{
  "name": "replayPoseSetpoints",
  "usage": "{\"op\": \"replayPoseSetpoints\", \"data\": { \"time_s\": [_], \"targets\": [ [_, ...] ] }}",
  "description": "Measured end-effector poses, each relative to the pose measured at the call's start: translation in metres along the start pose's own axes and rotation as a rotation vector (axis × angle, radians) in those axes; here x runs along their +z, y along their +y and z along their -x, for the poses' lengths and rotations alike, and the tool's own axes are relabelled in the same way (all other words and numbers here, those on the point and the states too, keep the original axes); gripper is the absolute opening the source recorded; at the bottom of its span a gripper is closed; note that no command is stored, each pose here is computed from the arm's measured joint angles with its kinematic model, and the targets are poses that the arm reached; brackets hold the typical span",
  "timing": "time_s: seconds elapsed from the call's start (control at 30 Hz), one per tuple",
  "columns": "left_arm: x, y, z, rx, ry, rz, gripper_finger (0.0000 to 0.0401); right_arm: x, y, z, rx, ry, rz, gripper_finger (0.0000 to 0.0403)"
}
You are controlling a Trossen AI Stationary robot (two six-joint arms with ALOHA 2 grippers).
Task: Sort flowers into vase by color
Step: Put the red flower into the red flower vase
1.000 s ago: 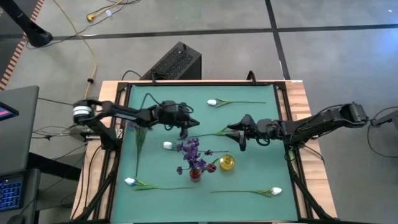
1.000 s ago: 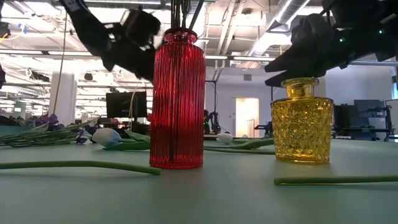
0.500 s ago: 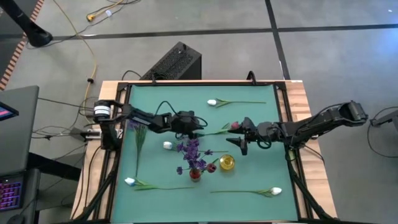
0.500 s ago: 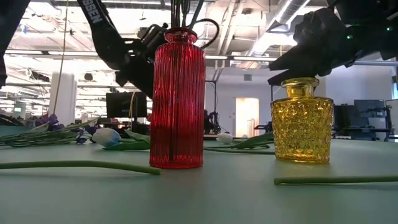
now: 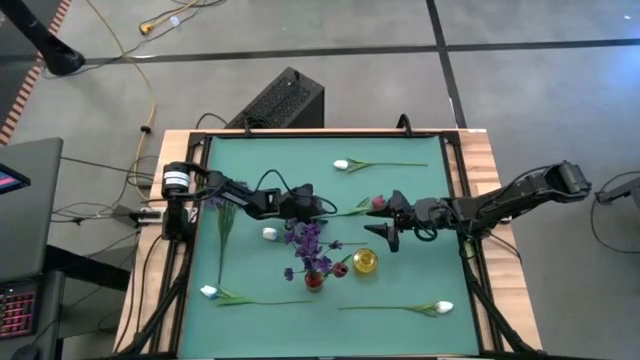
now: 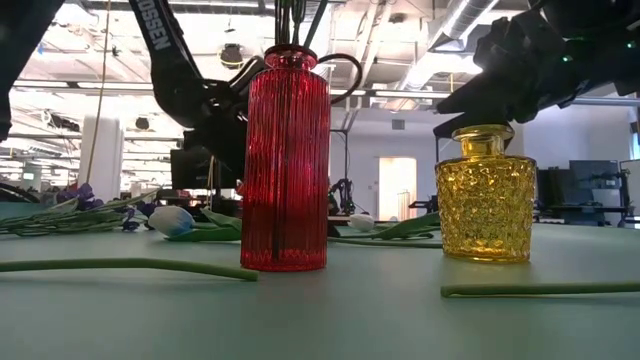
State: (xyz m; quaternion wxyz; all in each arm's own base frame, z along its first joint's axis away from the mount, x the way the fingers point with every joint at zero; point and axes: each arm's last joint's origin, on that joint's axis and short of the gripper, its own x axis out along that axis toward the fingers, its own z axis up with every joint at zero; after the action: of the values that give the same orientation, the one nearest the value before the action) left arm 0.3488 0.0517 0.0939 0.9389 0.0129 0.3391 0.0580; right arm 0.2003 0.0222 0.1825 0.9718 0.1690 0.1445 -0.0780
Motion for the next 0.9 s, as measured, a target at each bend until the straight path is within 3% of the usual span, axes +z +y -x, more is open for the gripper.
{"op": "replayPoseSetpoints", "data": {
  "time_s": [0.27, 0.5, 0.63, 0.73, 0.9],
  "targets": [
    [-0.003, 0.001, 0.002, 0.006, 0.048, 0.038, 0.0009, 0.0, 0.0, 0.0, 0.0, 0.0, -0.001, 0.0255],
    [0.013, 0.004, 0.024, 0.044, 0.015, 0.048, 0.0001, -0.001, 0.002, 0.0, 0.009, 0.002, -0.019, 0.0255],
    [0.037, 0.006, 0.051, 0.052, -0.112, 0.051, 0.0, -0.001, 0.008, 0.002, 0.045, -0.004, -0.031, 0.0255],
    [0.041, 0.006, 0.071, 0.055, -0.182, 0.054, 0.0, 0.0, 0.015, 0.004, 0.093, -0.028, -0.033, 0.0255],
    [0.045, 0.007, 0.109, 0.053, -0.415, 0.098, 0.0, 0.003, 0.031, 0.006, 0.158, -0.118, -0.04, 0.0255]
  ]
}}
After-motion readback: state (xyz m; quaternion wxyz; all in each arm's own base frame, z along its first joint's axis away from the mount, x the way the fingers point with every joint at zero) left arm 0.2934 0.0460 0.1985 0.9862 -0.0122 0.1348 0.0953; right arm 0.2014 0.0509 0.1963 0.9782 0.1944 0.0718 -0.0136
